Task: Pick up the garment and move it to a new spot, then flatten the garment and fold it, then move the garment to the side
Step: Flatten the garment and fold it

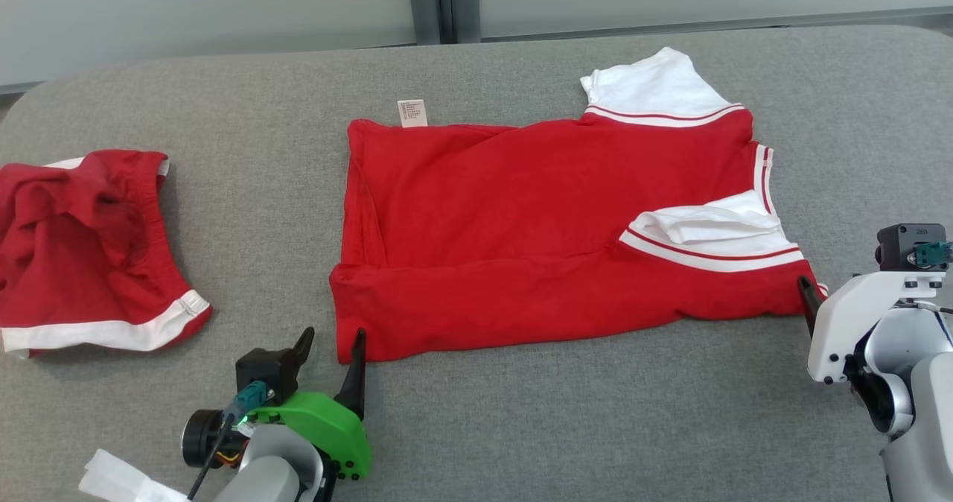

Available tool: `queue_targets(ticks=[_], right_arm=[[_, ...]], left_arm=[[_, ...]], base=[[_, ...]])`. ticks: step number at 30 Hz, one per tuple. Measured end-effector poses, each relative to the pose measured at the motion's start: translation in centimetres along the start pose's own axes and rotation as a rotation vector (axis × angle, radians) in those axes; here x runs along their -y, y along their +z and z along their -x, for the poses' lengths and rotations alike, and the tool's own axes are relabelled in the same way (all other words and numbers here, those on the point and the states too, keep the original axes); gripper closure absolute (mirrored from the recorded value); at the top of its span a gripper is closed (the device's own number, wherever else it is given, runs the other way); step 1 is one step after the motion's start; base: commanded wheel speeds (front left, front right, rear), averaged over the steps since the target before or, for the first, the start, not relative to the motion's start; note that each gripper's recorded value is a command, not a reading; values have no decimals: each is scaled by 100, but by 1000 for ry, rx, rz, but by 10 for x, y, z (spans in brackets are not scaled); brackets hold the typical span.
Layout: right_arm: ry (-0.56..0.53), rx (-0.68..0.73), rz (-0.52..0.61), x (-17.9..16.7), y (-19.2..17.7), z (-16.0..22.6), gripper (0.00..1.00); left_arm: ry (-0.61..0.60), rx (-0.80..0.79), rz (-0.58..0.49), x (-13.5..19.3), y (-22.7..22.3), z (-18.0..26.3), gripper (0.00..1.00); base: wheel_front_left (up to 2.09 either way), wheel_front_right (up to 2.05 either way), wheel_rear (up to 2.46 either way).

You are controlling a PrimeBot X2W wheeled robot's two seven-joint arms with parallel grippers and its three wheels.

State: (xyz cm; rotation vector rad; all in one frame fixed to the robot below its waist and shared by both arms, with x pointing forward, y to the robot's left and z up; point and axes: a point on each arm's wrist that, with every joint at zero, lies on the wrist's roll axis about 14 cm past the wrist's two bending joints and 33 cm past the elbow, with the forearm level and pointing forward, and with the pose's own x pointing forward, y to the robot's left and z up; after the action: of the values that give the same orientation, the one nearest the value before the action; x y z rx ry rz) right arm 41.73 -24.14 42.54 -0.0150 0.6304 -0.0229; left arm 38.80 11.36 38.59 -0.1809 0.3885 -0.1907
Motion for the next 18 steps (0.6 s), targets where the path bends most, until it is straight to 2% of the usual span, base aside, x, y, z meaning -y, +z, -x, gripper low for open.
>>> queue_targets(ticks=[6,12,18], right_arm=[[-24,-47,4,1,-12,-15,0],[-45,-113,18,1,-32,-29,0],[-14,-141,-21,-14,-41,-41,0]], left_arm=[[-7,-30,-31,5,-7,-8,0],[27,-84,-86,-4,-16,-18,0],[21,-139,-92,-4,-25,-27,1]], base=[[0,0,0],[0,0,0],[0,0,0]])
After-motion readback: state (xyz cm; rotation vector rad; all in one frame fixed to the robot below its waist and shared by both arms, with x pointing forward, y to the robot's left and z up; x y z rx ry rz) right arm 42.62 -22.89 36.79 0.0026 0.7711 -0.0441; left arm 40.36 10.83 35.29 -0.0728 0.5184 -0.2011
